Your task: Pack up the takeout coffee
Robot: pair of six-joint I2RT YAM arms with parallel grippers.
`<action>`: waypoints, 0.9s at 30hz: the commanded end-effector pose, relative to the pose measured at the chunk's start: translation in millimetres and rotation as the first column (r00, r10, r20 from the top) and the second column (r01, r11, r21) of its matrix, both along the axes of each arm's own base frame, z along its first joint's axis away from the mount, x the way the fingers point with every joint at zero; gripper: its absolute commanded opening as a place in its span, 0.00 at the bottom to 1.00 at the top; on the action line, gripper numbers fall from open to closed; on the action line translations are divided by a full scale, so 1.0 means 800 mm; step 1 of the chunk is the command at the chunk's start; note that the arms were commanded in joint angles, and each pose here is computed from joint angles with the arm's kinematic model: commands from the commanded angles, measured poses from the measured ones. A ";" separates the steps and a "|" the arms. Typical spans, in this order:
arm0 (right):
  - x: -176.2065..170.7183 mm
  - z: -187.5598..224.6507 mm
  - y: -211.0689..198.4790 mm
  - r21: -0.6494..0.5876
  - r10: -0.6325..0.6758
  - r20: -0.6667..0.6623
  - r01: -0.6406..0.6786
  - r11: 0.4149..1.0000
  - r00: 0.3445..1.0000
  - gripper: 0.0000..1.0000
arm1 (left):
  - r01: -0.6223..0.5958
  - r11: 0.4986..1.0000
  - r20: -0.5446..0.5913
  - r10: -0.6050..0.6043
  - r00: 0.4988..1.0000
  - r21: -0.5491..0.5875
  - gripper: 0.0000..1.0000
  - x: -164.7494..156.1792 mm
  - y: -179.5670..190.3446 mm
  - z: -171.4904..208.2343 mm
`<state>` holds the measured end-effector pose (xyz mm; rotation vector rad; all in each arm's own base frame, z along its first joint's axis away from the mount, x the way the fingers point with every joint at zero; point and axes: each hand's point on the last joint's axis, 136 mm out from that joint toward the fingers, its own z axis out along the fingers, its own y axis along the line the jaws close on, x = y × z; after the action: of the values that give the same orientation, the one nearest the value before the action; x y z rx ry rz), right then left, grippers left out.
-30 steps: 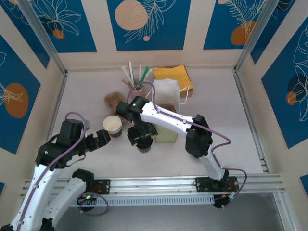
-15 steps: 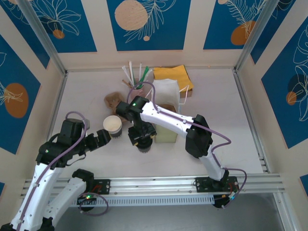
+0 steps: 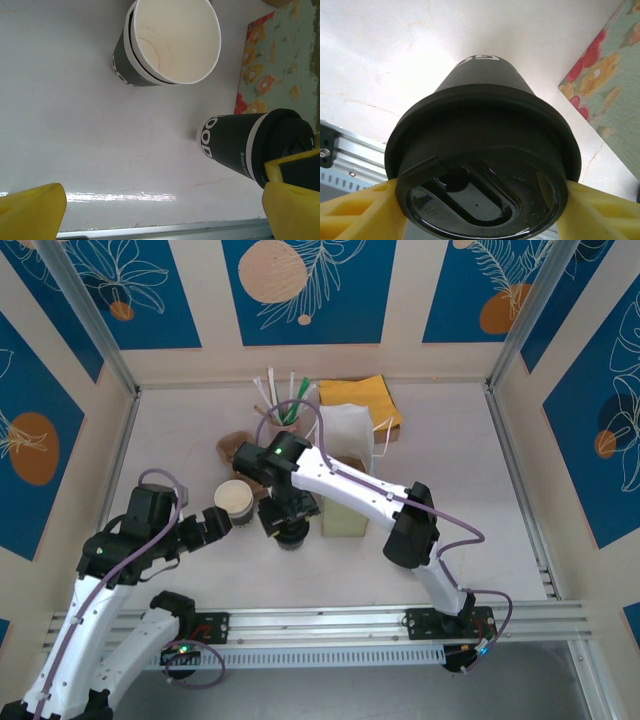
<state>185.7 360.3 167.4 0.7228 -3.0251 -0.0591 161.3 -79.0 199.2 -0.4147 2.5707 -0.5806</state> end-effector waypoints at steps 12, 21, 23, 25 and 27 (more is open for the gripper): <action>-0.009 0.076 -0.012 0.038 -0.023 0.074 0.020 0.999 0.997 0.69 | 0.085 0.996 0.072 -0.085 0.994 -0.005 1.00 0.010 -0.011 0.028; -0.005 0.123 -0.027 0.124 -0.064 0.135 0.047 0.991 0.989 0.69 | 0.190 0.978 0.161 -0.175 0.971 -0.083 1.00 0.015 -0.037 0.058; -0.005 0.135 -0.032 0.143 -0.074 0.155 0.052 0.988 0.985 0.69 | 0.206 0.973 0.175 -0.187 0.967 -0.101 1.00 0.016 -0.043 0.062; -0.003 0.143 -0.036 0.158 -0.085 0.171 0.058 0.986 0.982 0.69 | 0.222 0.967 0.188 -0.198 0.962 -0.121 1.00 0.017 -0.048 0.068; -0.003 0.152 -0.041 0.174 -0.095 0.182 0.063 0.983 0.979 0.69 | 0.235 0.963 0.196 -0.206 0.959 -0.135 1.00 0.018 -0.052 0.071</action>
<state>198.7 370.8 264.8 0.7089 -3.2599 -0.3536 171.9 -110.4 234.5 -0.1795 2.4868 -0.7791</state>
